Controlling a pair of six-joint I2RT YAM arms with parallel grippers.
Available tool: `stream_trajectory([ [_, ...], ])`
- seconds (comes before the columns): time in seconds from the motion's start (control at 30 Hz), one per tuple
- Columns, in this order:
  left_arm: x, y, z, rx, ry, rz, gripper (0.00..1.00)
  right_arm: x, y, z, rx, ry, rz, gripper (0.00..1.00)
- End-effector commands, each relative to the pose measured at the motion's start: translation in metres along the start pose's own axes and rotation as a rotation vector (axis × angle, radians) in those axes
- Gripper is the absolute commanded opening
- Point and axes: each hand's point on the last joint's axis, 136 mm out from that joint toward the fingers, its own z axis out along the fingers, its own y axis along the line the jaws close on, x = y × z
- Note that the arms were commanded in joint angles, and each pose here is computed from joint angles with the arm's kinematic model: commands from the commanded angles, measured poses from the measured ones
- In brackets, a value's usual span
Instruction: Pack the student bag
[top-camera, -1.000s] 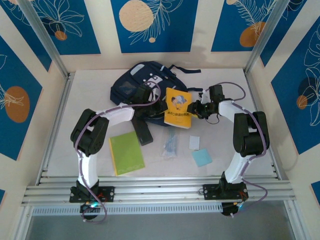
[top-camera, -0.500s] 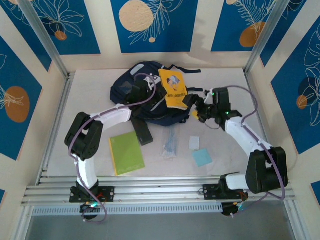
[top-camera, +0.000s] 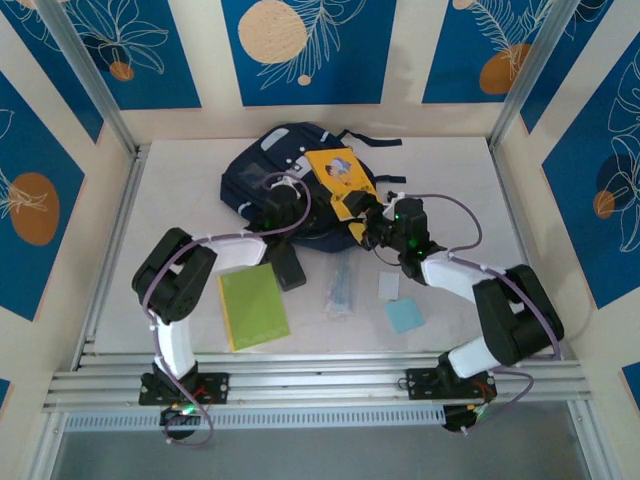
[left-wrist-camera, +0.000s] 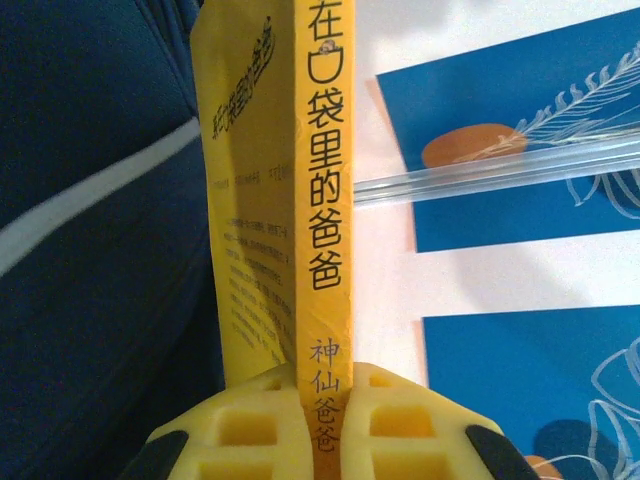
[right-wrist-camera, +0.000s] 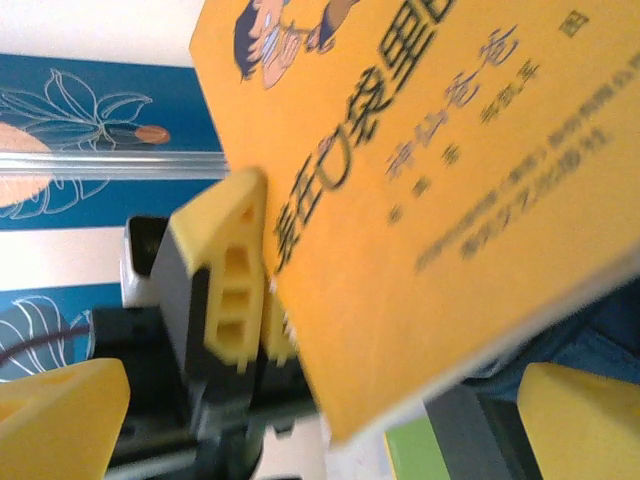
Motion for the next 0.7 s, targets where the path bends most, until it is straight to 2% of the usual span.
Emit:
stream_trajectory([
  [0.0,-0.005,-0.072,-0.021,0.245,-0.049,-0.042,0.00,-0.007,0.004,0.009,-0.087,-0.036,0.070,1.00],
  [0.1,0.000,-0.072,-0.027,0.242,-0.040,-0.041,0.00,-0.010,0.001,0.013,-0.096,-0.049,0.068,0.97],
  [0.13,0.002,-0.070,-0.029,0.239,-0.032,-0.048,0.00,-0.013,0.000,0.012,-0.093,-0.058,0.061,0.94],
  [0.17,0.003,-0.068,-0.030,0.236,-0.028,-0.053,0.00,-0.017,0.000,0.011,-0.092,-0.069,0.058,0.86],
  [0.2,0.006,-0.064,-0.031,0.226,-0.019,-0.059,0.00,-0.021,0.000,0.010,-0.094,-0.080,0.055,0.75],
  [0.23,0.008,-0.059,-0.032,0.212,-0.013,-0.064,0.00,-0.026,0.000,0.007,-0.097,-0.093,0.056,0.55],
  [0.33,0.013,-0.042,-0.035,0.170,0.003,-0.070,0.00,-0.034,0.004,0.001,-0.096,-0.111,0.040,0.07],
  [0.37,0.015,-0.038,-0.035,0.161,0.010,-0.067,0.01,-0.036,0.004,-0.001,-0.085,-0.113,0.035,0.00],
  [0.43,0.020,-0.033,-0.036,0.146,0.032,-0.044,0.17,-0.041,0.005,-0.007,-0.065,-0.125,0.017,0.00],
  [0.53,0.029,-0.023,-0.036,0.078,0.097,0.049,0.55,-0.053,0.008,-0.023,-0.027,-0.154,-0.032,0.00],
  [0.6,0.032,-0.013,-0.036,-0.004,0.143,0.155,0.68,-0.060,0.010,-0.036,0.007,-0.167,-0.072,0.00],
  [0.67,0.031,-0.007,-0.036,-0.093,0.179,0.309,0.75,-0.069,0.011,-0.052,0.056,-0.190,-0.124,0.00],
])
